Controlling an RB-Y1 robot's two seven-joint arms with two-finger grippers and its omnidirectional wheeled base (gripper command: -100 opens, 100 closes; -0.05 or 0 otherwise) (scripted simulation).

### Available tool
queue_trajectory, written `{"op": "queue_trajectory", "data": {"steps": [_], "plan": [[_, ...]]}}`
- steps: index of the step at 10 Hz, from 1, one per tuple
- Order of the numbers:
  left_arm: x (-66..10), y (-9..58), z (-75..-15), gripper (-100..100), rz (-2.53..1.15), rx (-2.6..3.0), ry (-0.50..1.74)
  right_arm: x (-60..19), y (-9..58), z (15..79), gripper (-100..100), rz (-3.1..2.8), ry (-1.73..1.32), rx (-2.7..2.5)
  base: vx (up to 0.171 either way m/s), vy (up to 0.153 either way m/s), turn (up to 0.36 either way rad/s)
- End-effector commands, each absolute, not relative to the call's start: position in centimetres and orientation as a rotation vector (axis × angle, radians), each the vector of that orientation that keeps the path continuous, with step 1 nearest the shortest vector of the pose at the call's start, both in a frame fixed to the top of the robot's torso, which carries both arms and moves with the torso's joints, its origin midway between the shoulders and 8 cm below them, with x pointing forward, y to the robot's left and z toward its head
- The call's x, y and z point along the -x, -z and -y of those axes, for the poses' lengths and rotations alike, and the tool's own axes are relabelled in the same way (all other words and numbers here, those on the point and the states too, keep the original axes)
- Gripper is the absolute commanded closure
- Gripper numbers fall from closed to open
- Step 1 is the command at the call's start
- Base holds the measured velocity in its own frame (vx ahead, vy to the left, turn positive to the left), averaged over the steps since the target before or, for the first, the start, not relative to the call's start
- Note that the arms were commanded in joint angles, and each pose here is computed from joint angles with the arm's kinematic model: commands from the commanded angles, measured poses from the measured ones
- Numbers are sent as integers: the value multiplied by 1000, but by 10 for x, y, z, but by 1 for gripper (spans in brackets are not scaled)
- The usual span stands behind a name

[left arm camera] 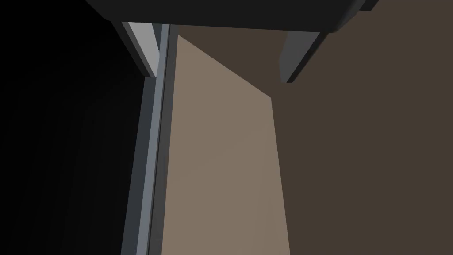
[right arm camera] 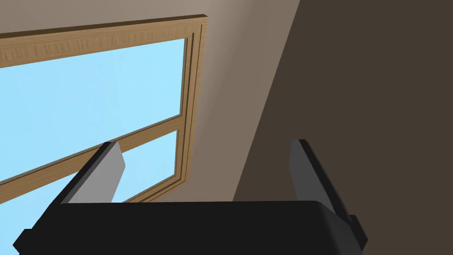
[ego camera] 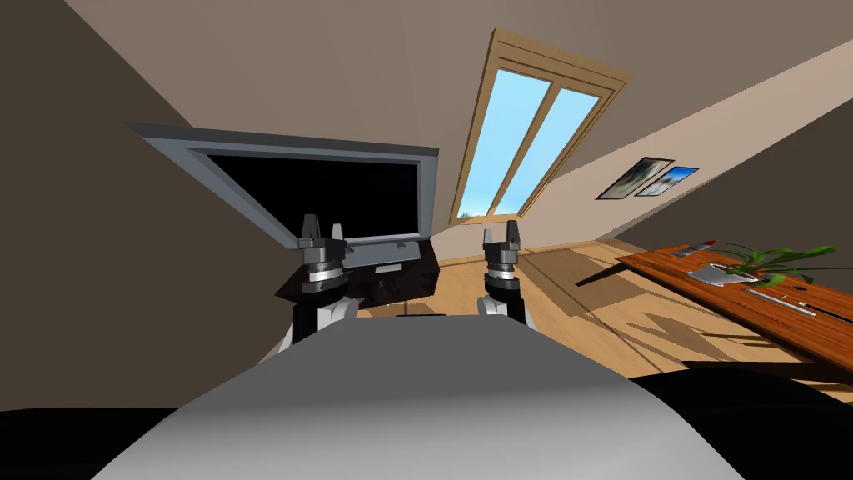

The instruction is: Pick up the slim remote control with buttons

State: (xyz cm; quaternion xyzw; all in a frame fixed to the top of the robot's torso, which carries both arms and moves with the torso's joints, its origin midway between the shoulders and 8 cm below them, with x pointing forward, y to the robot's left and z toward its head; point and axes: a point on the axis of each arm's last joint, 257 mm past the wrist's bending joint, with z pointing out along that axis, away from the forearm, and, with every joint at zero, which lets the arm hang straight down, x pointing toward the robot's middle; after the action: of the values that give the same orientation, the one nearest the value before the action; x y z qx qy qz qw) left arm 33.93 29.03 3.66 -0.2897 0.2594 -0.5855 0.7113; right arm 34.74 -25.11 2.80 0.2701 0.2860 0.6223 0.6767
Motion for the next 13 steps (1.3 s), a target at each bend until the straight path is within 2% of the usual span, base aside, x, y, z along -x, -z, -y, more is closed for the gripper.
{"op": "queue_trajectory", "data": {"steps": [1, 13], "plan": [[-351, -27, -287, -100, -622, 655, 1308, -347, -28, 251, 0, -643, -1399, -607, -9, 9, -48], [-450, 63, -274, -100, -888, 934, 1374, -347, -28, 251, 0, -643, -1399, -607, -31, 18, -52]]}}
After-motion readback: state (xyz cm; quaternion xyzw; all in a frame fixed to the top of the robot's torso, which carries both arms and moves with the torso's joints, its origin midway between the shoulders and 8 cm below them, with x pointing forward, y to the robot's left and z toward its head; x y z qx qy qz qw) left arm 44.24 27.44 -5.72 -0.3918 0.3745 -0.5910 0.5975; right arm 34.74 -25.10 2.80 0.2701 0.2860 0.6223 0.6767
